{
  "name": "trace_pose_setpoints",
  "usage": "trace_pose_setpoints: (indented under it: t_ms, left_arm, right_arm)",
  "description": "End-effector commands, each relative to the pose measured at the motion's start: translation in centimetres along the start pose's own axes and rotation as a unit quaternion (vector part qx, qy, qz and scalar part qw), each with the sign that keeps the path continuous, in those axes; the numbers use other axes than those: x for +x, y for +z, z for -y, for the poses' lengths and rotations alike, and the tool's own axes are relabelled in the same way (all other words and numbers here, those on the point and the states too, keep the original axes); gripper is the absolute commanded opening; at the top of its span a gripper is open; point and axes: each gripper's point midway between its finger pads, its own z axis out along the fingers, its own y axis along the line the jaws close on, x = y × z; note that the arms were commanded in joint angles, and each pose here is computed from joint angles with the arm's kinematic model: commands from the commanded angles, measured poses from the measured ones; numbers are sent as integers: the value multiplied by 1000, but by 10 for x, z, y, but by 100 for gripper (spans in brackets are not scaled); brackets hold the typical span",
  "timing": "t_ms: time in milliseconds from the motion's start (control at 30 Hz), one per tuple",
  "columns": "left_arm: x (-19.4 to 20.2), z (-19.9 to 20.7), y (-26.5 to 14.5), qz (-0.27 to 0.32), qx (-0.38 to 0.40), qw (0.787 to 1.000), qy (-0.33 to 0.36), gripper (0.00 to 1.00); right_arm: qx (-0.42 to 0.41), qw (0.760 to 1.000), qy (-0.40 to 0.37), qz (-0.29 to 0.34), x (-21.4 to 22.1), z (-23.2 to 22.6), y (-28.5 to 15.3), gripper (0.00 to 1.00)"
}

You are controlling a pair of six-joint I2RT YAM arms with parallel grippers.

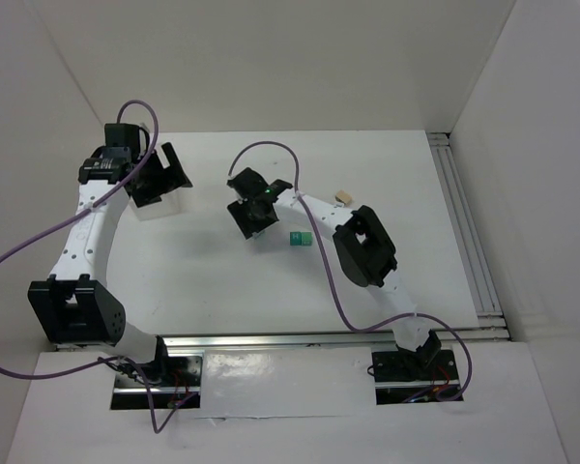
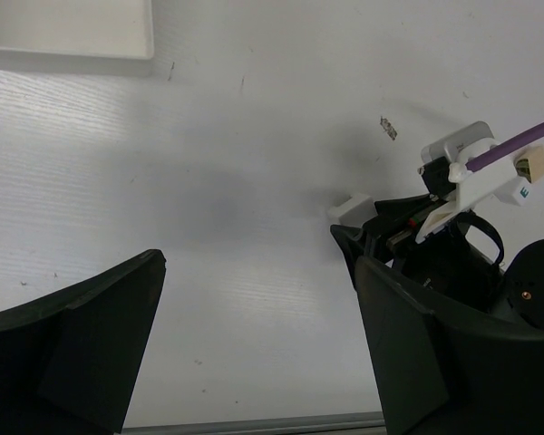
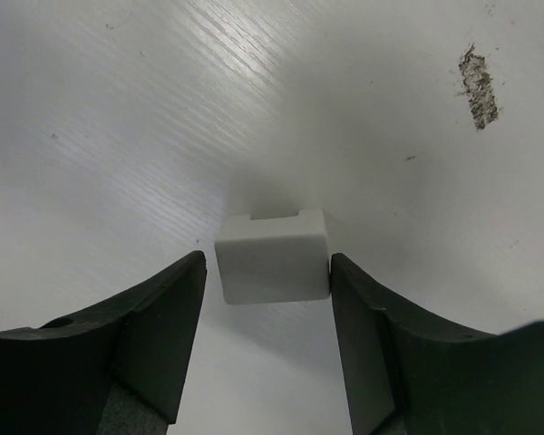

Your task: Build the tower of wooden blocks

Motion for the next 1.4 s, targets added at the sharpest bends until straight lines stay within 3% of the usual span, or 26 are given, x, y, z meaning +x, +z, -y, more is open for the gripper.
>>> trace_pose_setpoints:
  t_ms: [0,167,333,600,767,933,1067,1367]
  left_arm:
    - [-11,5,-10,29,13,999,3,99]
    - [-11,5,-10,29,13,999,3,99]
    - [-8,6,-11,27,17,999,3,99]
    - [-6,5,-13,27,17,999,3,99]
    - [-9,7,-16,36,22,999,4,99]
    - [-7,10,-19,40,34,999,6,99]
    - [-7,12,-19,38,39,999,2,99]
    - [-5,13,-16,32,41,999,1,99]
  right_arm:
    - [-1,1000,-8,-2,-3,-5,0,64]
    - [4,1000,-8,-2,-4,-4,0,59]
    - [15,1000,-4,-4,-3,0,3,66]
    - [27,1000,3,2,-5,4,1,52]
    - [59,994,70,62,-36,11,-31,47]
    - [93,969,184,135,-67,51,-88,46]
    - [144,940,276,143,-52,89,-108,46]
    - [202,915,340,85,12,111,-103,46]
